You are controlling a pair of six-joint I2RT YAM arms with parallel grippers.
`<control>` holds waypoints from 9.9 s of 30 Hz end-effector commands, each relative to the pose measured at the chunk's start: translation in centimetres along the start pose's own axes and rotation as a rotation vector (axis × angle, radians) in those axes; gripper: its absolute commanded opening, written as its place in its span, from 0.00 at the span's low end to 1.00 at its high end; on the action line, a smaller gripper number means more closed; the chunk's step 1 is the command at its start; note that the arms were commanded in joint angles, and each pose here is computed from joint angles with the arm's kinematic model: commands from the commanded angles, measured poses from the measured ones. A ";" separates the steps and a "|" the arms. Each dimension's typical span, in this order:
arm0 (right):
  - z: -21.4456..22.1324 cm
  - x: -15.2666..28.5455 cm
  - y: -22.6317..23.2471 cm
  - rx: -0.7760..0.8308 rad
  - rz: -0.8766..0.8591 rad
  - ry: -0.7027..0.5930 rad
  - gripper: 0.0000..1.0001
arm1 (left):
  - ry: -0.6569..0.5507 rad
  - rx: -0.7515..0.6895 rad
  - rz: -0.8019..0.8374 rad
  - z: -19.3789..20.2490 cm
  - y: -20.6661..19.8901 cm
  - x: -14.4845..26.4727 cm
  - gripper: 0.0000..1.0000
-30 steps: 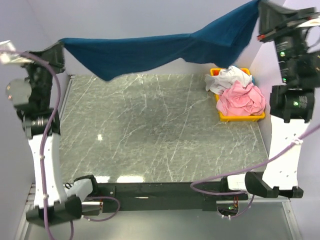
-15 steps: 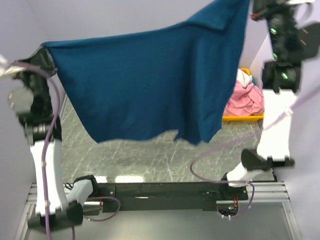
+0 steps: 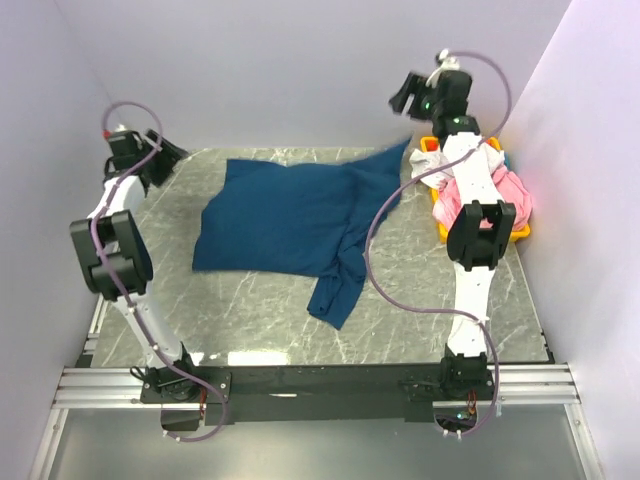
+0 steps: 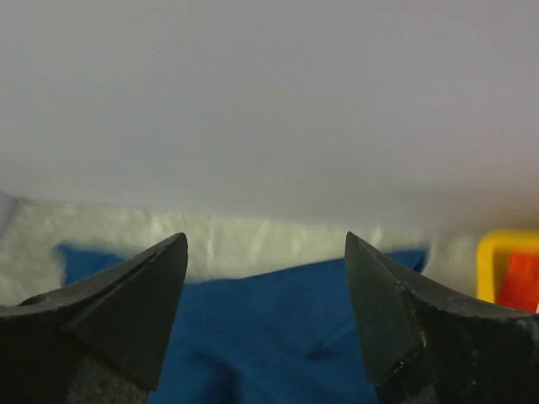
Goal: Fold and stack the t-shirts
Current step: Flatten the tshirt out, then fold the tshirt
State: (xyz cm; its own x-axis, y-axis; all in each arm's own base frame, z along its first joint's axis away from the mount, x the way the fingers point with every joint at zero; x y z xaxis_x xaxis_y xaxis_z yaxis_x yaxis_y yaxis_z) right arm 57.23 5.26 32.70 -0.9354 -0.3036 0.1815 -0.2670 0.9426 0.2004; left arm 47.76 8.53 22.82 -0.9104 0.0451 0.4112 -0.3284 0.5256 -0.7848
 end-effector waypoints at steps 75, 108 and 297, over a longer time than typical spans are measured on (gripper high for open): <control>27.6 13.2 9.2 0.153 0.295 1.135 0.64 | 0.386 -0.009 -0.153 11.4 7.0 1.6 0.81; 21.7 17.5 4.3 0.032 0.382 1.019 0.65 | 0.193 -0.272 -0.366 7.6 4.9 9.7 0.69; 24.4 38.0 17.5 -0.341 -0.045 1.323 0.00 | 0.355 -0.228 -0.492 10.0 10.2 12.7 0.00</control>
State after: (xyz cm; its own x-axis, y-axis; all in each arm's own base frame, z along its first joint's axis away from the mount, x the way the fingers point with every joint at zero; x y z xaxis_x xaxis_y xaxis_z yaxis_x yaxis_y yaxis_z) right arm 10.75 12.87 17.72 0.0648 -0.3771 0.9239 -0.0456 0.9238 0.3803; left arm 31.15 5.84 13.65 -0.4990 0.0574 0.8647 -0.5755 0.7241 -0.3801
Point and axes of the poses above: each gripper's point midway between its finger pads, its own x axis back along the fingers, its own y axis along the line the jaws close on, z = x × y, the point moved 9 cm from there along x, back along the fingers, and after that the axes turned 10 degrees about x, right-handed, at the moved point
